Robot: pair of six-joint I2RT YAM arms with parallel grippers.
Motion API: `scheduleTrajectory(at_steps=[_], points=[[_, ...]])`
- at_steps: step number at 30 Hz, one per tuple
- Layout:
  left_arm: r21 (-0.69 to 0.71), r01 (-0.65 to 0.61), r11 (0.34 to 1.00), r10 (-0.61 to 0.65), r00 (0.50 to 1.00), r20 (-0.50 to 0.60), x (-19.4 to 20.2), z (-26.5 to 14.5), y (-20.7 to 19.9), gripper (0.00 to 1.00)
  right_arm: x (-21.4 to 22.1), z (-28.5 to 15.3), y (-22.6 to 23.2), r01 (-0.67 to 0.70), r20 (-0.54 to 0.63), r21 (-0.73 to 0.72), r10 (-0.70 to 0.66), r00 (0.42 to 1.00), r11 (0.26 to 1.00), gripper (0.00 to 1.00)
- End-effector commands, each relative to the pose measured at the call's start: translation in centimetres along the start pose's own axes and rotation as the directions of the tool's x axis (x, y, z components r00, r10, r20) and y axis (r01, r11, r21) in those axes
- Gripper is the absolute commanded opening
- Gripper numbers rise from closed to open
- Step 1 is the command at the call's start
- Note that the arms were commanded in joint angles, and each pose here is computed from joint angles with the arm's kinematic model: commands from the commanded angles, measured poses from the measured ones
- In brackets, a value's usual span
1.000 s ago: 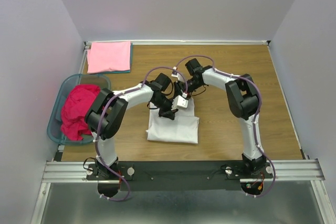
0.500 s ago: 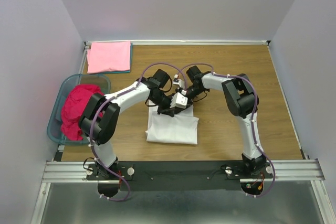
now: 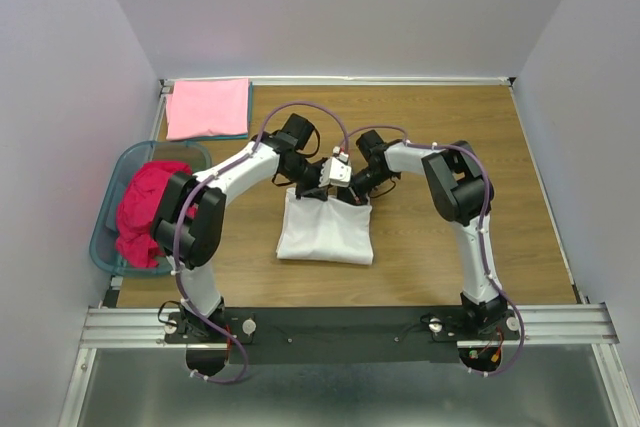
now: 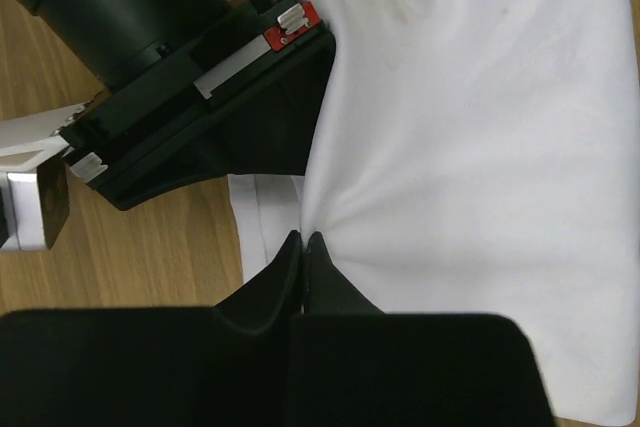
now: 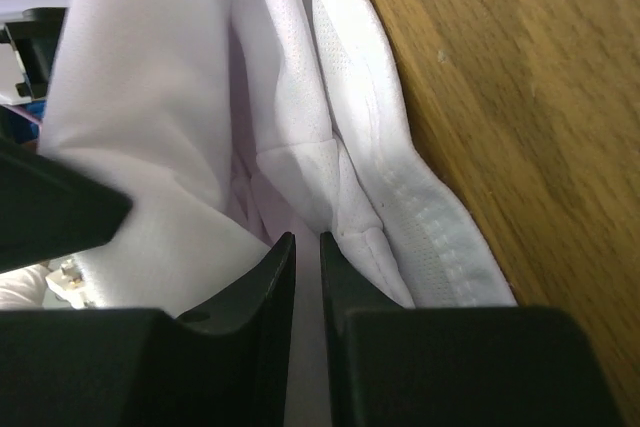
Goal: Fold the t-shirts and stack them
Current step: Fold the tshirt
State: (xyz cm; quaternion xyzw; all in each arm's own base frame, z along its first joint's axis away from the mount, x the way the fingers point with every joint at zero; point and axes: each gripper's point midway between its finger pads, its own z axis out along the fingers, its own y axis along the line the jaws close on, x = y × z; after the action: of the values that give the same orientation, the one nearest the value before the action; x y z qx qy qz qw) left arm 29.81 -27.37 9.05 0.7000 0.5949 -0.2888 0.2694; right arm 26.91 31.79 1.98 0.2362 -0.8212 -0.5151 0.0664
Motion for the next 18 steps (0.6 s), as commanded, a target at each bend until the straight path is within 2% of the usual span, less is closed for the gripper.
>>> scheduleTrajectory(at_steps=[1,9,14,18], points=[[0.006,-0.025,1.0,0.025,1.0,-0.017,0.7,0.3,-0.3,0.0,-0.8,-0.5,-1.4,0.073,0.012,0.123,-0.075,0.997,0.99,0.24],[0.014,-0.093,0.996,0.093,0.995,-0.025,1.1,0.8,-2.7,0.0,-4.9,-3.6,1.7,0.2,0.088,0.25,-0.228,0.97,0.947,0.26],[0.059,-0.095,0.994,0.098,0.994,-0.054,2.2,2.5,-4.7,0.0,-6.9,-5.9,4.2,0.28,0.122,0.329,-0.334,0.934,0.902,0.3],[0.085,-0.091,0.992,0.098,0.992,-0.083,3.0,4.3,-5.2,0.0,-7.6,-6.2,3.5,0.294,0.111,0.372,-0.357,0.927,0.88,0.31]])
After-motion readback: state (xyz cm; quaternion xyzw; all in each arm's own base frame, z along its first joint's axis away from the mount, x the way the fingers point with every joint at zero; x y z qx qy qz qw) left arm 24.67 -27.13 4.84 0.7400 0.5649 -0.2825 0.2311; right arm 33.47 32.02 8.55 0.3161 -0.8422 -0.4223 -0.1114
